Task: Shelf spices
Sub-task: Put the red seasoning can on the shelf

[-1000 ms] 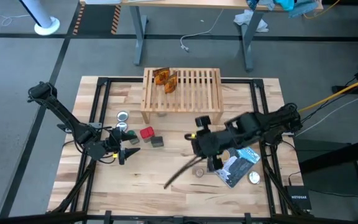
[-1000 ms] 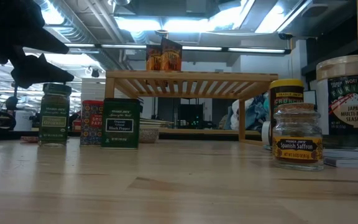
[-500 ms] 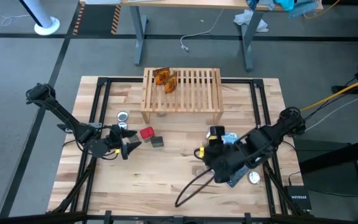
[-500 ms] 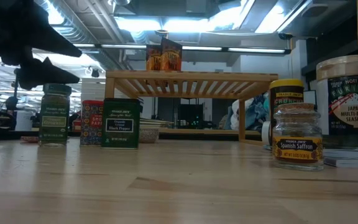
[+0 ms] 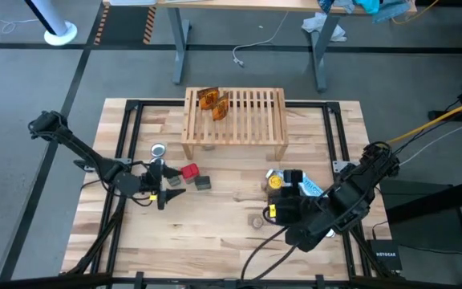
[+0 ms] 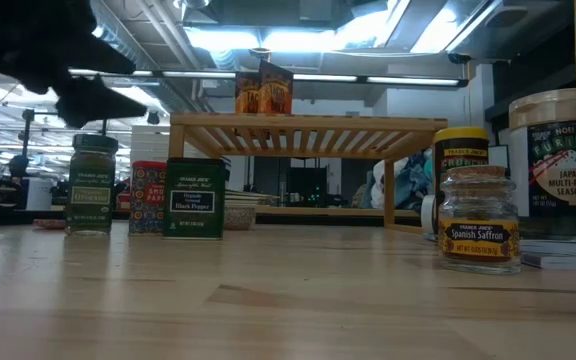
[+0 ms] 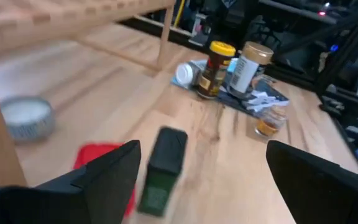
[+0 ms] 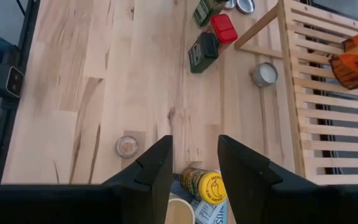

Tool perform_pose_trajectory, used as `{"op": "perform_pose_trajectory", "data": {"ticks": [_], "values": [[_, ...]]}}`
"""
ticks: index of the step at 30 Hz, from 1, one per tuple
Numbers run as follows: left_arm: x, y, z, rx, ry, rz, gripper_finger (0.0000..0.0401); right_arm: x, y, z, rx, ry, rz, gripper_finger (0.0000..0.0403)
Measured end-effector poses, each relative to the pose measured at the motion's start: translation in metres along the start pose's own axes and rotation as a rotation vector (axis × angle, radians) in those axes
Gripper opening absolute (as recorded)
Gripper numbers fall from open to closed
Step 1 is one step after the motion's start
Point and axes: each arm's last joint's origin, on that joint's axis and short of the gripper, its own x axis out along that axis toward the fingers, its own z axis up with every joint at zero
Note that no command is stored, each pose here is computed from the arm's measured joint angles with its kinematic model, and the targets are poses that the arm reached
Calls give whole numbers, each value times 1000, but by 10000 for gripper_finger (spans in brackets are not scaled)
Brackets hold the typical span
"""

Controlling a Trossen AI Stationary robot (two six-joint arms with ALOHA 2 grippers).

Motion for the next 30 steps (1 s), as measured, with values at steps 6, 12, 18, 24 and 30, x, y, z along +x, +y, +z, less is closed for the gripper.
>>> {"op": "perform_pose_trajectory", "data": {"ticks": [6,12,18,24,30], "values": [[7,-4,22,143,-13,-31,340,-1,1,-1,30,1,5,133],[14,4,45,216,168,28,340,-1,1,-1,49,1,5,133],[15,16,62,148,321,71,340,-1,1,-1,49,1,4,133],[22,27,67,90,369,44,340,-1,1,-1,47,-3,-3,133],[41,36,56,51,507,23,340,-1,1,-1,46,-3,-3,133]]}}
